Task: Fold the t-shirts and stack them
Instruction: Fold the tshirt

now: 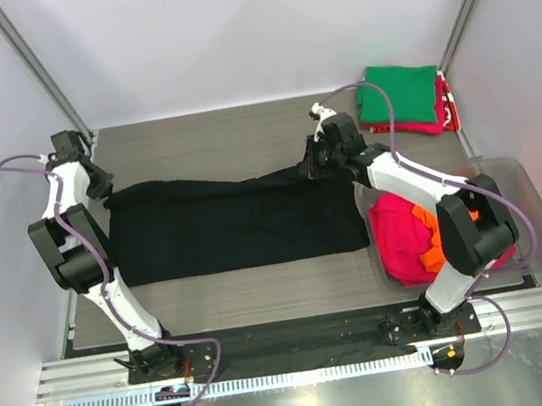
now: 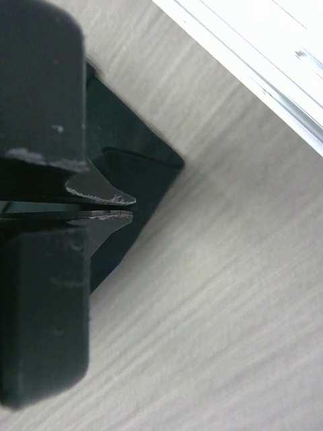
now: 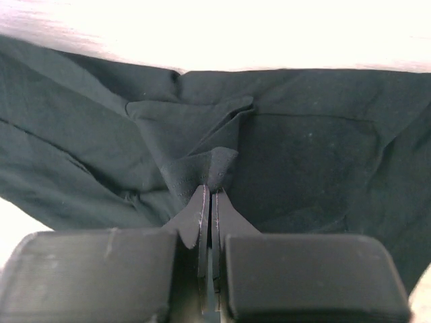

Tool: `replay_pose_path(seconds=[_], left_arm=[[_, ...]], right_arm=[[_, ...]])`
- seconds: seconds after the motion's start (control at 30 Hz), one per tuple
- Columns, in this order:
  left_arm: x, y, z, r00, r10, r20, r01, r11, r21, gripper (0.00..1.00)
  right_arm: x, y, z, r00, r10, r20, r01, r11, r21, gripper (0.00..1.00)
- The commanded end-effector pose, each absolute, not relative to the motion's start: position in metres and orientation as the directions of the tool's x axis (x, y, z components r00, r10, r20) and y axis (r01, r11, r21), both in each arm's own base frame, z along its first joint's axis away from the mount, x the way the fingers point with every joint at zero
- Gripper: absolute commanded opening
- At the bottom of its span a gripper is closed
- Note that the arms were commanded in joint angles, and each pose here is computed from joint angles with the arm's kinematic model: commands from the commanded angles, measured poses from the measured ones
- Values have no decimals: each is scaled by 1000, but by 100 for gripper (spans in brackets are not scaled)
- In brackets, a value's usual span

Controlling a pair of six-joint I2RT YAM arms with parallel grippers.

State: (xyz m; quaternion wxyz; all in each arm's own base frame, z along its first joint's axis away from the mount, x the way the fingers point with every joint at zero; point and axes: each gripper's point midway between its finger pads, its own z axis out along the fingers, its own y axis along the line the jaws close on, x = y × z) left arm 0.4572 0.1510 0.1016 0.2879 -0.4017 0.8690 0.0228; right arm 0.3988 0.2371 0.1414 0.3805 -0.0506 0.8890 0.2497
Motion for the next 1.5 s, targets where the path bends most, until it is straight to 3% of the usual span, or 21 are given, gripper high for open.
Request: replay_pose_path(seconds=[0.0, 0.43, 0.8, 0.87, 0.93, 1.0, 1.1, 1.17, 1.33, 1.47], left_arm=[[449, 164, 124, -482, -651, -587, -713, 680, -168, 0], [410, 178, 125, -463, -612, -641, -768, 638, -56, 0], [382, 181, 94, -448, -649, -615, -805, 592, -39, 1], [371, 185, 82, -424, -694, -582, -822, 564, -74, 8], [367, 189, 78, -381, -732, -565, -837, 533, -126, 17], [356, 197, 76, -336, -763, -552, -853, 496, -166, 36], [347, 205, 84, -302, -766, -567, -867, 468, -170, 49], [348, 205, 95, -283, -760, -584, -863, 468, -190, 53], [361, 188, 120, -292, -735, -612, -810, 530, -251, 53], [380, 143, 132, -413, -650, -638, -712, 667, -218, 52]], right_arm=[[390, 234, 171, -658, 139, -740, -299, 854, 425, 1], [352, 221, 150, -693, 133, -709, -278, 858, 432, 1], [318, 220, 117, -767, 140, -627, -218, 861, 460, 2], [310, 211, 102, -791, 172, -588, -148, 878, 455, 6], [296, 203, 92, -808, 184, -559, -109, 887, 449, 19], [289, 195, 88, -811, 217, -543, -60, 893, 446, 40], [281, 186, 97, -799, 237, -552, -39, 896, 441, 56], [282, 188, 115, -778, 247, -577, -63, 884, 462, 57], [299, 204, 152, -752, 247, -611, -121, 859, 497, 58], [323, 218, 159, -756, 240, -609, -128, 858, 497, 58]])
